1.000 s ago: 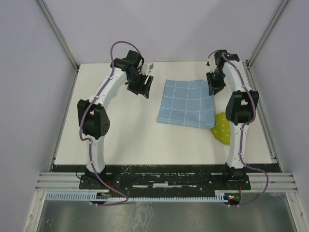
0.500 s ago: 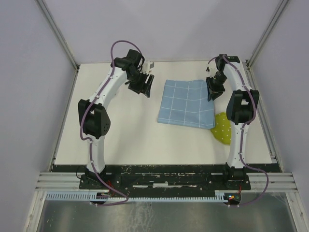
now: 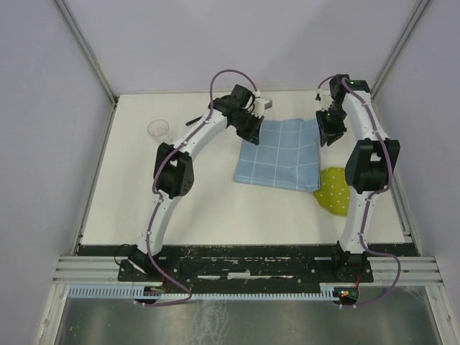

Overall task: Set the dinner table for one person
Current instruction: Adjust the napkin at the center of the board.

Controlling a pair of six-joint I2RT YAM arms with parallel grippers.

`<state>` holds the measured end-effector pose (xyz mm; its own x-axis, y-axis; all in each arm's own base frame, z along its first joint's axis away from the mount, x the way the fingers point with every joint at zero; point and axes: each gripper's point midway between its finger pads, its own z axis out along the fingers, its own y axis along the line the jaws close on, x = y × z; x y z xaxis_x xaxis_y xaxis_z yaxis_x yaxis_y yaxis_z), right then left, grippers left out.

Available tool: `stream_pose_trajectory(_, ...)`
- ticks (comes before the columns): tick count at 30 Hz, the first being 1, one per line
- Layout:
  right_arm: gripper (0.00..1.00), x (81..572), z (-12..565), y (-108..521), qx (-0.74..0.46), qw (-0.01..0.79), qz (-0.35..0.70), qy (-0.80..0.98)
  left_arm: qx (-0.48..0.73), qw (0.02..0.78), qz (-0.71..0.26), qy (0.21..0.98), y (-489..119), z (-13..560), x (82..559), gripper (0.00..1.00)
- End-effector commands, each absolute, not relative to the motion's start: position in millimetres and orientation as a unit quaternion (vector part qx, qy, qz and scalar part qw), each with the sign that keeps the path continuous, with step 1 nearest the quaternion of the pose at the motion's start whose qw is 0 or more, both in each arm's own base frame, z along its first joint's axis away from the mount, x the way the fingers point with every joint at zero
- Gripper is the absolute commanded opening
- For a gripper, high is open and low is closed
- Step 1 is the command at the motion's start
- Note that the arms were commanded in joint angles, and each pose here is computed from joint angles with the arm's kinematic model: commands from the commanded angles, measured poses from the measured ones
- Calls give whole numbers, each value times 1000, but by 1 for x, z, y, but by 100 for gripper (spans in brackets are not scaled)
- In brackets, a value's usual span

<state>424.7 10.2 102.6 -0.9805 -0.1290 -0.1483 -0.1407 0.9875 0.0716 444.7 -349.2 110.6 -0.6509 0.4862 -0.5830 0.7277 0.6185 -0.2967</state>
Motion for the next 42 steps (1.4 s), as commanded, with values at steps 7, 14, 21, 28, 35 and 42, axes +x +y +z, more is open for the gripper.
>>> stream_pose_trajectory(7,35,401,173,-54,-3,144,-9,989,344,242,-343,840,-414,91,440,3)
stream_pose_trajectory(14,35,396,181,-65,20,150,-11,988,322,194,-306,875,-396,49,428,3)
stream_pose_trajectory(21,35,402,189,-65,40,163,-2,986,306,147,-282,897,-376,11,405,3)
stream_pose_trajectory(28,35,398,187,-67,39,157,-4,987,292,91,-260,916,-351,-19,373,3)
stream_pose_trajectory(35,35,400,179,-64,37,149,8,988,300,58,-227,925,-305,-4,321,3)
stream_pose_trajectory(42,35,406,176,-56,38,146,32,988,325,49,-205,922,-275,17,290,3)
